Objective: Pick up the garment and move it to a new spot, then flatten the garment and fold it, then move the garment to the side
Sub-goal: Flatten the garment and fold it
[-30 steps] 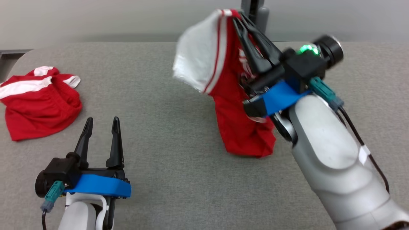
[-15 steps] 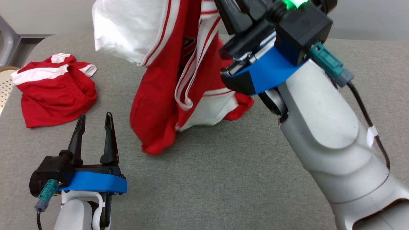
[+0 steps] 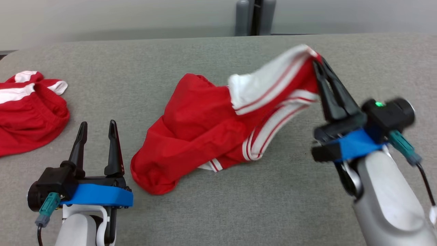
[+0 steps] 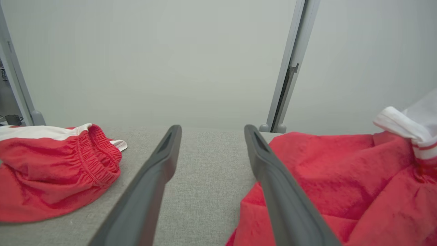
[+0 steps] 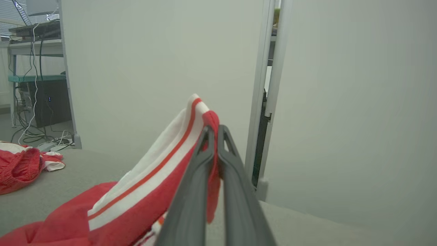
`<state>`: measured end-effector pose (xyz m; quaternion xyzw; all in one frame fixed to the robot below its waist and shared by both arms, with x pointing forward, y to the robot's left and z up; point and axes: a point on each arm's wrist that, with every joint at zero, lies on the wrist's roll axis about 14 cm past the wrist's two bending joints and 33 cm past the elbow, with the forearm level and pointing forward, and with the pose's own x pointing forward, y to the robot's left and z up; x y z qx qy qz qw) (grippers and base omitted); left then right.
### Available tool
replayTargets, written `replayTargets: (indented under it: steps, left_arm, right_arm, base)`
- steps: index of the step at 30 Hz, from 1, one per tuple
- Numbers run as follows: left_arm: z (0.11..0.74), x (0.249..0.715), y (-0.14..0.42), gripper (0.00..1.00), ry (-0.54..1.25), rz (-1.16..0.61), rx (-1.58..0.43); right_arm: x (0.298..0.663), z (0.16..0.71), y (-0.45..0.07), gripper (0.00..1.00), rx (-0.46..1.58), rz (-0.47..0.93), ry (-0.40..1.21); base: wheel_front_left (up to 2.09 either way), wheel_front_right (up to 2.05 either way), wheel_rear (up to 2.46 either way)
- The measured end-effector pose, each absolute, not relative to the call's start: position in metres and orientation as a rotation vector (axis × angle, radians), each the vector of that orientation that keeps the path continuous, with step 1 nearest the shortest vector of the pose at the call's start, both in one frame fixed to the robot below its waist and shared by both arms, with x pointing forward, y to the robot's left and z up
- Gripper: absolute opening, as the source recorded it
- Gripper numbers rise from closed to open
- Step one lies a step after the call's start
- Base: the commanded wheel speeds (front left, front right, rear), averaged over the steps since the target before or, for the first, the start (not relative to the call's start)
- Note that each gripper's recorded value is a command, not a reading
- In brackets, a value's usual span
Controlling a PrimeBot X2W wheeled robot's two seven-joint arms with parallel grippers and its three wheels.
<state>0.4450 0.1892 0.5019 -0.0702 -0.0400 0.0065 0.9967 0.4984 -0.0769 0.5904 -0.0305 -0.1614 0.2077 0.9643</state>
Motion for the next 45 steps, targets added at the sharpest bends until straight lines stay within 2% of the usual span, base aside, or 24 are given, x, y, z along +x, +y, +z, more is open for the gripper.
replayTargets:
  steps: [10, 16, 17, 18, 19, 26, 33, 40, 45]
  left_arm:
    - [0.500, 0.452, 0.166, 1.00, -0.075, -0.054, -0.149]
    - [0.502, 0.451, 0.160, 1.00, -0.079, -0.071, -0.150]
    - [0.502, 0.451, 0.159, 1.00, -0.079, -0.074, -0.150]
    - [0.503, 0.450, 0.158, 1.00, -0.079, -0.076, -0.151]
    - [0.503, 0.449, 0.157, 1.00, -0.078, -0.078, -0.151]
    - [0.508, 0.442, 0.154, 1.00, -0.087, -0.089, -0.151]
    - [0.511, 0.432, 0.154, 1.00, -0.091, -0.089, -0.152]
    - [0.511, 0.423, 0.157, 1.00, -0.088, -0.082, -0.151]
    - [0.511, 0.420, 0.158, 1.00, -0.086, -0.079, -0.150]
  right_arm:
    - [0.449, 0.503, -0.209, 0.00, -0.049, 0.052, -0.081]
    - [0.421, 0.477, -0.235, 0.00, -0.027, -0.053, -0.002]
    - [0.419, 0.476, -0.235, 0.17, -0.024, -0.058, 0.000]
    - [0.418, 0.477, -0.236, 0.92, -0.023, -0.063, -0.002]
    - [0.418, 0.480, -0.237, 1.00, -0.025, -0.069, -0.010]
    - [0.417, 0.513, -0.235, 1.00, -0.044, -0.070, -0.107]
    - [0.417, 0.547, -0.203, 1.00, -0.038, 0.016, -0.209]
    - [0.408, 0.543, -0.164, 1.00, -0.020, 0.123, -0.199]
    - [0.405, 0.537, -0.158, 1.00, -0.012, 0.141, -0.178]
  base:
    - [0.00, 0.00, 0.00]
    - [0.00, 0.00, 0.00]
    - [0.00, 0.00, 0.00]
    - [0.00, 0.00, 0.00]
    - [0.00, 0.00, 0.00]
    - [0.00, 0.00, 0.00]
    - [0.00, 0.00, 0.00]
    - [0.00, 0.00, 0.00]
    - [0.00, 0.00, 0.00]
